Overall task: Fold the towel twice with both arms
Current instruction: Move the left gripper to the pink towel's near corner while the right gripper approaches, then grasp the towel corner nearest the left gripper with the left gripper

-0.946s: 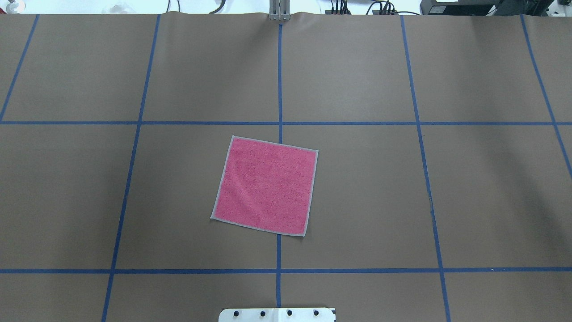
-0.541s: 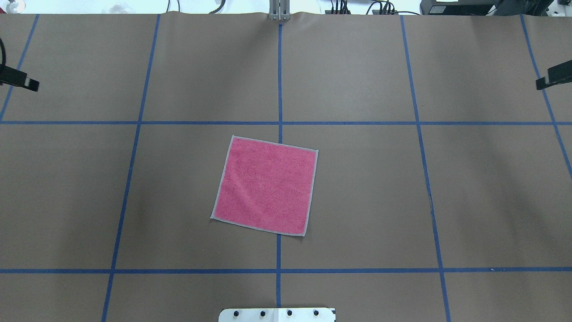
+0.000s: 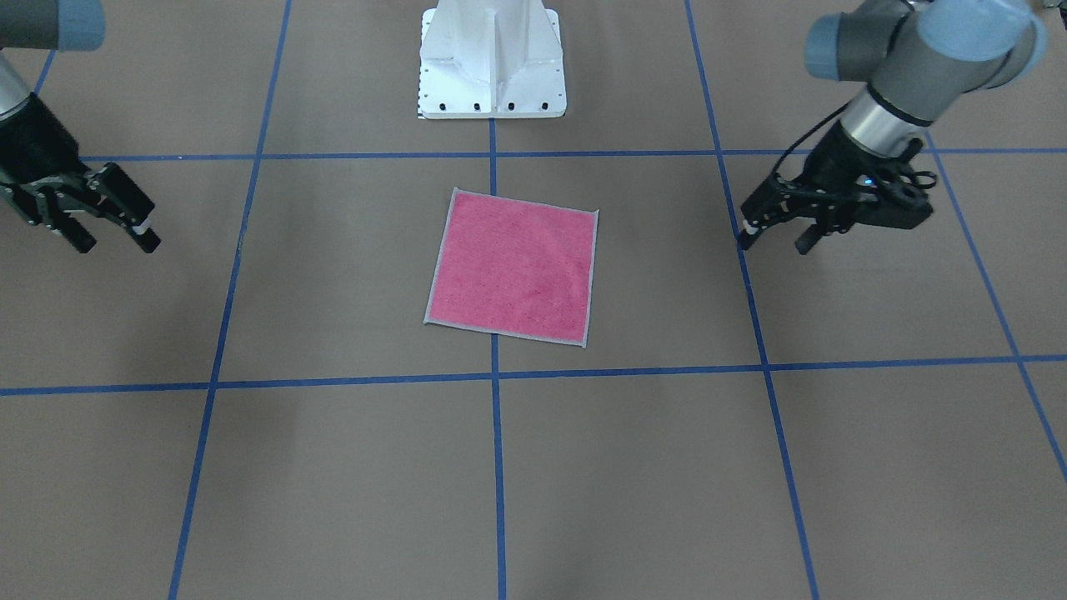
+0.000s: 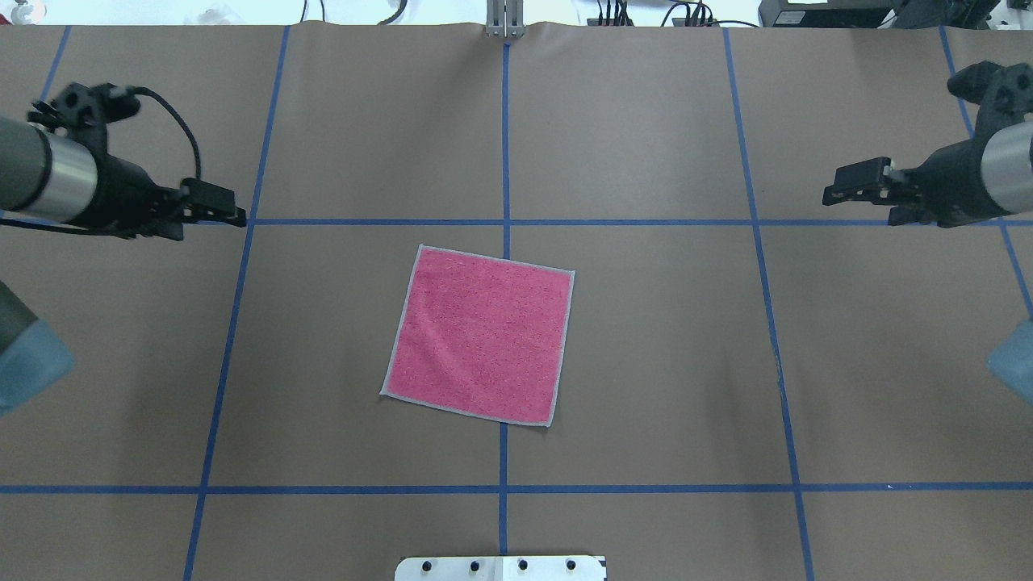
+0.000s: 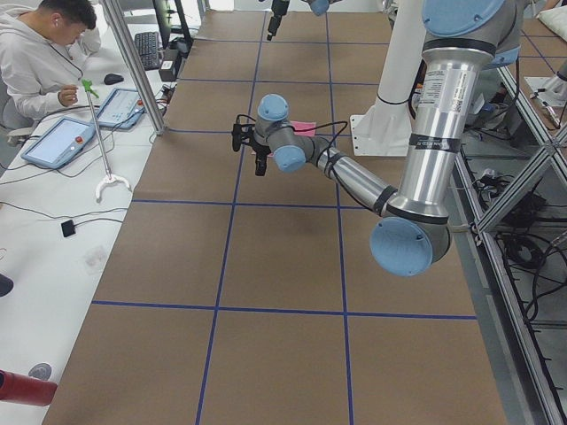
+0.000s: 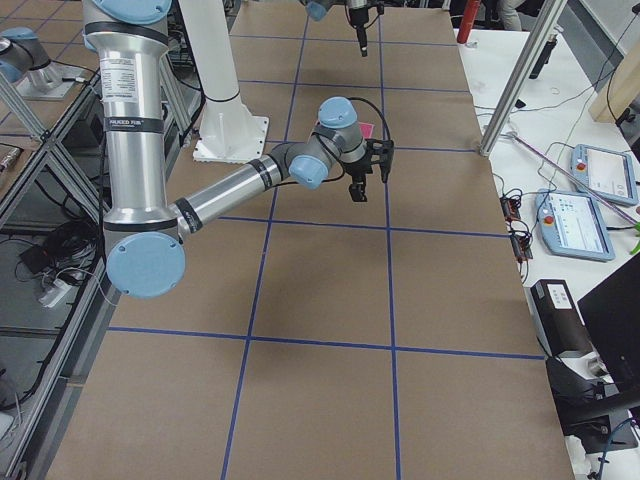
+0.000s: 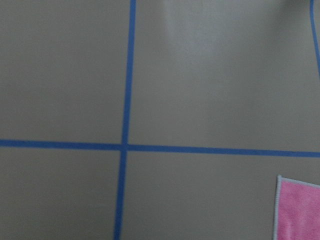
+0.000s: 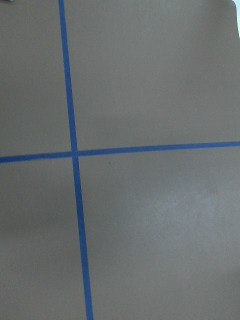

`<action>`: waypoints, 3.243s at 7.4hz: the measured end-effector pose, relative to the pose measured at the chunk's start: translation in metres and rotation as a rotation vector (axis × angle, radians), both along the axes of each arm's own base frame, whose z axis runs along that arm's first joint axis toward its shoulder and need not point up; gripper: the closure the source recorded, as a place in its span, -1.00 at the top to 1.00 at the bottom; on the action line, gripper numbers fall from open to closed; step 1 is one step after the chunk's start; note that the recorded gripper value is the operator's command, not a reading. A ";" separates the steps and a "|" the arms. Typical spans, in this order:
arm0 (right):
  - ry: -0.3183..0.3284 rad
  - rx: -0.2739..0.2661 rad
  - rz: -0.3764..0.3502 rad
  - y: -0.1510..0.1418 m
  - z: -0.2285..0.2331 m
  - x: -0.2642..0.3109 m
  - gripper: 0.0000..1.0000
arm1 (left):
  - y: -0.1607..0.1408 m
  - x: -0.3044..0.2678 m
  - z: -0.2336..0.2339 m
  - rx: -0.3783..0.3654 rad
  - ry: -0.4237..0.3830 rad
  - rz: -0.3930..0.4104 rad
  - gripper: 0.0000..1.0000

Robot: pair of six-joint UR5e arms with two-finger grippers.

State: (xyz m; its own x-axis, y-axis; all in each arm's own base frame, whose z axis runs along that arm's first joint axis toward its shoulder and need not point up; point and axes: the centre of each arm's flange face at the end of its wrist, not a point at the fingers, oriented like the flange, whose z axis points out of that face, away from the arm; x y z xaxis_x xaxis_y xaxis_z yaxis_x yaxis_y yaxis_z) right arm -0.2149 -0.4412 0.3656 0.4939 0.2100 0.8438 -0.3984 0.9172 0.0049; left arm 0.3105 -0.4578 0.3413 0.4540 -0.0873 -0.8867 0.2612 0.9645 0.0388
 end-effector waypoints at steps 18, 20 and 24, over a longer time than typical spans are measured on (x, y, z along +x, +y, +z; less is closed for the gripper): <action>-0.185 -0.151 0.289 0.146 -0.061 -0.175 0.96 | 0.144 0.207 -0.017 -0.136 0.042 -0.099 0.03; -0.183 -0.150 0.288 0.146 -0.061 -0.175 0.96 | 0.144 0.211 -0.012 -0.138 0.030 -0.097 -0.10; -0.185 -0.149 0.289 0.145 -0.062 -0.175 0.97 | 0.145 0.218 -0.008 -0.141 0.019 -0.094 -0.44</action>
State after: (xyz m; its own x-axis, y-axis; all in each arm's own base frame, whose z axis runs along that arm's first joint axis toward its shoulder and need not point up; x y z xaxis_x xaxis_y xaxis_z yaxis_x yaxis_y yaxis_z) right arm -0.3896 -0.2959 0.3038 0.2385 0.4458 0.8628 -0.6225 0.7521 -0.2165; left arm 0.5288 -0.3128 0.3330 0.4208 -0.2528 -0.8712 0.3503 0.9312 -0.1010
